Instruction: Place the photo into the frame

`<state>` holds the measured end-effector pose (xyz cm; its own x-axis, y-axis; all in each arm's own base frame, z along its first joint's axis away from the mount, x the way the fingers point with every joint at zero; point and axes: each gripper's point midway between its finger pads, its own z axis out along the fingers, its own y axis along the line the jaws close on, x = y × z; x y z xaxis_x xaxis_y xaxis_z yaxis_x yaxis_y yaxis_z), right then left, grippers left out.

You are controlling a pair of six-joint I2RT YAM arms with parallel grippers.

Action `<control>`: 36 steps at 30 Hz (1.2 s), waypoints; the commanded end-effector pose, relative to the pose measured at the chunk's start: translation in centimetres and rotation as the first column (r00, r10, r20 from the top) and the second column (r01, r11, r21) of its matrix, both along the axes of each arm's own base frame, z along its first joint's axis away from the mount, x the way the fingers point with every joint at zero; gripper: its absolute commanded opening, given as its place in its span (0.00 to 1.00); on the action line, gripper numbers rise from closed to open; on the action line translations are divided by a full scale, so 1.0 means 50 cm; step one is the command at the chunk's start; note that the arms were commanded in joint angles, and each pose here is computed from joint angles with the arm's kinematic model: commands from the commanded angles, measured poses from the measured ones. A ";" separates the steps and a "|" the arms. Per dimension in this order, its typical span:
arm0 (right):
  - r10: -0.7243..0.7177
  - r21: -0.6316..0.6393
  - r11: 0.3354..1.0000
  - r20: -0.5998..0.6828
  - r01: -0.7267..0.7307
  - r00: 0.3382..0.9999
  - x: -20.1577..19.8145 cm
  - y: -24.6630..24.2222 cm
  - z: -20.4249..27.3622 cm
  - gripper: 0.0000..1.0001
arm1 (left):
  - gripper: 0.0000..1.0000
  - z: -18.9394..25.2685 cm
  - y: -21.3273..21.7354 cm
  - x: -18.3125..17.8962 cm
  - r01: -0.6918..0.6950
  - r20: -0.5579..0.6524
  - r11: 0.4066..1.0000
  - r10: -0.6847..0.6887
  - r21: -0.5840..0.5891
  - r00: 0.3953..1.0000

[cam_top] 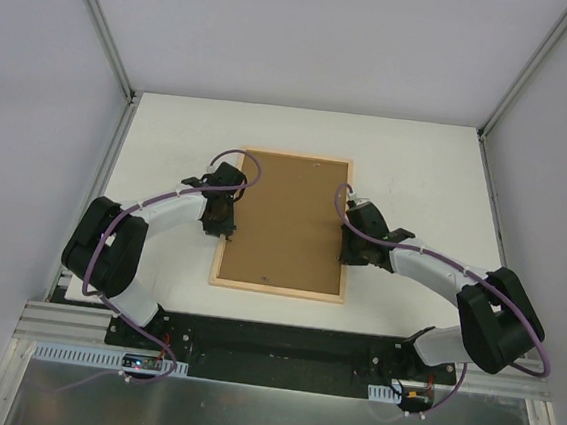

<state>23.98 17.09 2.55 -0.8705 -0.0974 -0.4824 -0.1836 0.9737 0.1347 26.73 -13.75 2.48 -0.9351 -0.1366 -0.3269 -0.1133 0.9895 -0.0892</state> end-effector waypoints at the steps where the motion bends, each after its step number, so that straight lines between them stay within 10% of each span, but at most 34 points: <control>1: 0.005 -0.031 0.999 -0.053 -0.006 0.999 -0.020 -0.014 -0.025 0.13 | 0.24 -0.027 -0.013 -0.051 0.000 -0.106 1.000 -0.003 -0.026 0.994; 6: 0.003 -0.030 1.000 -0.053 -0.005 0.999 -0.021 -0.013 -0.026 0.13 | 0.24 -0.029 -0.012 -0.053 0.000 -0.107 1.000 -0.003 -0.026 0.994; 12: 0.002 -0.028 1.000 -0.051 -0.003 0.999 -0.020 -0.014 -0.025 0.14 | 0.00 -0.039 0.000 -0.069 -0.012 -0.119 1.000 0.011 -0.010 0.993; 25: -0.057 -0.031 0.998 0.062 0.059 0.996 0.065 0.004 0.057 0.62 | 0.00 -0.039 0.010 -0.076 0.020 -0.123 1.000 -0.019 0.007 0.992; 36: -0.231 -0.033 0.971 0.130 0.237 0.964 0.270 -0.022 0.106 0.67 | 0.00 -0.044 0.010 -0.084 0.035 -0.139 0.999 -0.034 0.003 0.990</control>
